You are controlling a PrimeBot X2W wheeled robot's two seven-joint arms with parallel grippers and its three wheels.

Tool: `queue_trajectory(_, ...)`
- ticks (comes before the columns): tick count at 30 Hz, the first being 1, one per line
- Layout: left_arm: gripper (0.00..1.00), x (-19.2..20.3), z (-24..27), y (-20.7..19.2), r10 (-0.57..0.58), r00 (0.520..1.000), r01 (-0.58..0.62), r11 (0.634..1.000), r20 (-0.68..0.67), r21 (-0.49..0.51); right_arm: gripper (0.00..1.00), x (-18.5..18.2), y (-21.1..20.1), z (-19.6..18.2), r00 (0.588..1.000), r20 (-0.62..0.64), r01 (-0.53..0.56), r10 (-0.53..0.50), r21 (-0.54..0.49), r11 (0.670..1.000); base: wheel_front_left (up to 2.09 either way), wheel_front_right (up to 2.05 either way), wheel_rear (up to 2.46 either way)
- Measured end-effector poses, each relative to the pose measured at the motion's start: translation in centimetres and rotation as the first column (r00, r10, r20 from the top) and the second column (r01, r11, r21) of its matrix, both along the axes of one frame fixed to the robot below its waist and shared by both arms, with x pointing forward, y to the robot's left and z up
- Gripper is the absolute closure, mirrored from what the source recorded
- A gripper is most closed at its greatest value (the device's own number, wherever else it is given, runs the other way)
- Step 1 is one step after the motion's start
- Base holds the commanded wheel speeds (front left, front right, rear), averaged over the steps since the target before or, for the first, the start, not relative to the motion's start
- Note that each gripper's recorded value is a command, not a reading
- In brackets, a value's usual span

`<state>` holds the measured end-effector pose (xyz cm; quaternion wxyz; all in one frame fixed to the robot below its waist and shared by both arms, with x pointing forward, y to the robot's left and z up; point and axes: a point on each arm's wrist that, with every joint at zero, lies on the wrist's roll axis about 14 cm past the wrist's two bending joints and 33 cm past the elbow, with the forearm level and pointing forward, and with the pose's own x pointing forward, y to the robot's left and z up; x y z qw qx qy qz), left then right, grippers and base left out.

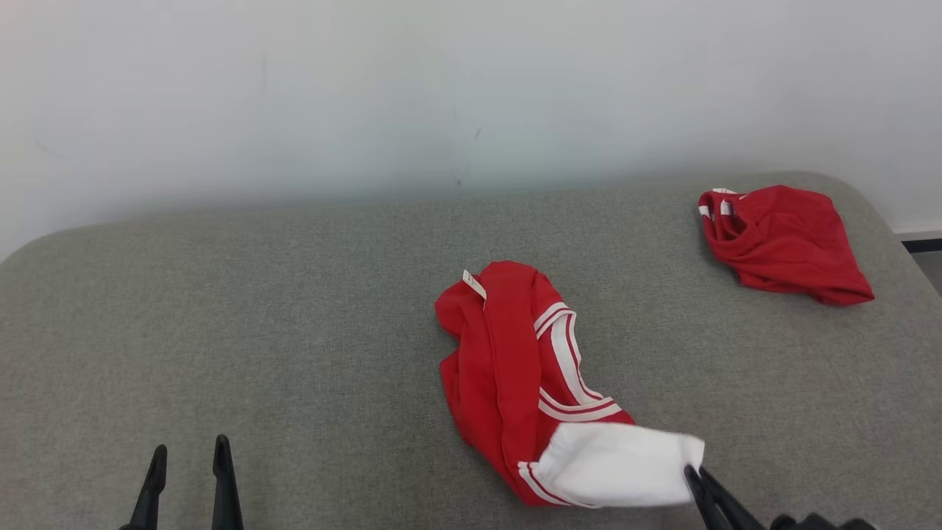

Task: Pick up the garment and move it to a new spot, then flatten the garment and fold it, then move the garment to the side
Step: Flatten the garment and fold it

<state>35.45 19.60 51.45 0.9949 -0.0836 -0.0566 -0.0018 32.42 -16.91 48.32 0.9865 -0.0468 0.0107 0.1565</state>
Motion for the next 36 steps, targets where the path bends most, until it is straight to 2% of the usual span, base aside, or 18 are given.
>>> queue_trajectory(2,0.00,0.2,-0.1,-0.2,-0.005,1.000,0.005,1.000,-0.002,-0.002,1.00,-1.4,-0.7,-2.0,0.998,-0.067,0.016,-0.017,-0.012,1.000,0.00,0.00,0.00)
queue_trajectory(3,0.00,0.2,-0.2,-0.2,-0.004,1.000,0.004,1.000,-0.005,-0.001,0.00,-1.9,-0.7,-2.4,0.997,-0.081,0.015,-0.015,-0.010,1.000,0.00,0.00,0.00)
queue_trajectory(12,0.00,0.2,0.7,0.8,0.021,1.000,-0.022,0.999,0.021,0.036,0.00,-0.4,-0.5,1.8,0.998,0.051,0.021,-0.023,0.036,0.999,0.00,0.00,0.00)
queue_trajectory(20,0.00,-0.6,1.1,1.5,0.039,0.999,-0.041,0.998,0.034,0.055,0.00,4.6,1.2,2.5,0.998,0.063,-0.019,0.018,0.014,1.000,0.00,0.00,0.00)
queue_trajectory(28,0.00,-1.3,1.2,2.2,0.064,0.997,-0.066,0.996,0.039,0.052,0.00,9.6,3.2,0.6,0.997,-0.059,-0.051,0.050,-0.017,0.999,0.00,0.00,0.00)
queue_trajectory(36,0.00,-1.2,1.2,2.4,0.071,0.997,-0.073,0.996,0.037,0.048,0.00,12.4,5.3,-2.4,0.979,-0.186,-0.088,0.080,-0.033,0.996,0.00,0.00,0.00)
